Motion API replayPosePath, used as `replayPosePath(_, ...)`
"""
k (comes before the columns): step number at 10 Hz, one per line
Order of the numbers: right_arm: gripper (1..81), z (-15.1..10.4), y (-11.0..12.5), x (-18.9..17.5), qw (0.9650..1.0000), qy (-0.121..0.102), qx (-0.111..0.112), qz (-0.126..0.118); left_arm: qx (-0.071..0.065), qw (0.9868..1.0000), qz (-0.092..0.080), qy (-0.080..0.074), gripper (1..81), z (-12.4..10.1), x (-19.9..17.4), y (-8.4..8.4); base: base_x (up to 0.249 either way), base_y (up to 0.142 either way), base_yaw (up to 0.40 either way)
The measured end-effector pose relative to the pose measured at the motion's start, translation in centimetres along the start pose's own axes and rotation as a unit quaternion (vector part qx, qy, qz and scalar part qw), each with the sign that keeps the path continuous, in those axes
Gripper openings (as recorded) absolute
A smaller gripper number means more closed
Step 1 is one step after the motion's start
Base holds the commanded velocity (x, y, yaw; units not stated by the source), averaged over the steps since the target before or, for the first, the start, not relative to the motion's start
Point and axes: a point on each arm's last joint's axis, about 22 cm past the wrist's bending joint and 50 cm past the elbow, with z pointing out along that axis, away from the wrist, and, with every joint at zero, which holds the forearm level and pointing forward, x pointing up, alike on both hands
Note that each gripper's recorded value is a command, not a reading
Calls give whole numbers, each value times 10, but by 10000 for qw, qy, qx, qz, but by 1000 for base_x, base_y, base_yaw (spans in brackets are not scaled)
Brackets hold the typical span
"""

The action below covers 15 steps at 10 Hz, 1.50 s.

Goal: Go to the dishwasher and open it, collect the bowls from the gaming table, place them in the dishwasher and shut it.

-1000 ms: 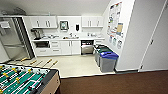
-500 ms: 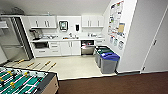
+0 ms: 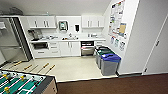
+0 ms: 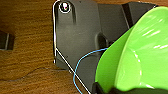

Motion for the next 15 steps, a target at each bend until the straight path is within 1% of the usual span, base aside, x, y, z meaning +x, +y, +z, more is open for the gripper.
replayPosePath(1, 10, -1, 3, 0, 10000, 4, -25, -5, 2, 10000, 3, 11, 10, 0, 2, 0, 144, 0, 0)
replayPosePath(15, 10, -1, 4, -2, 10000, -3, -39, -3, 0, 10000, 1, 3, 10, 0, 0, 0, 132, 0, 0)
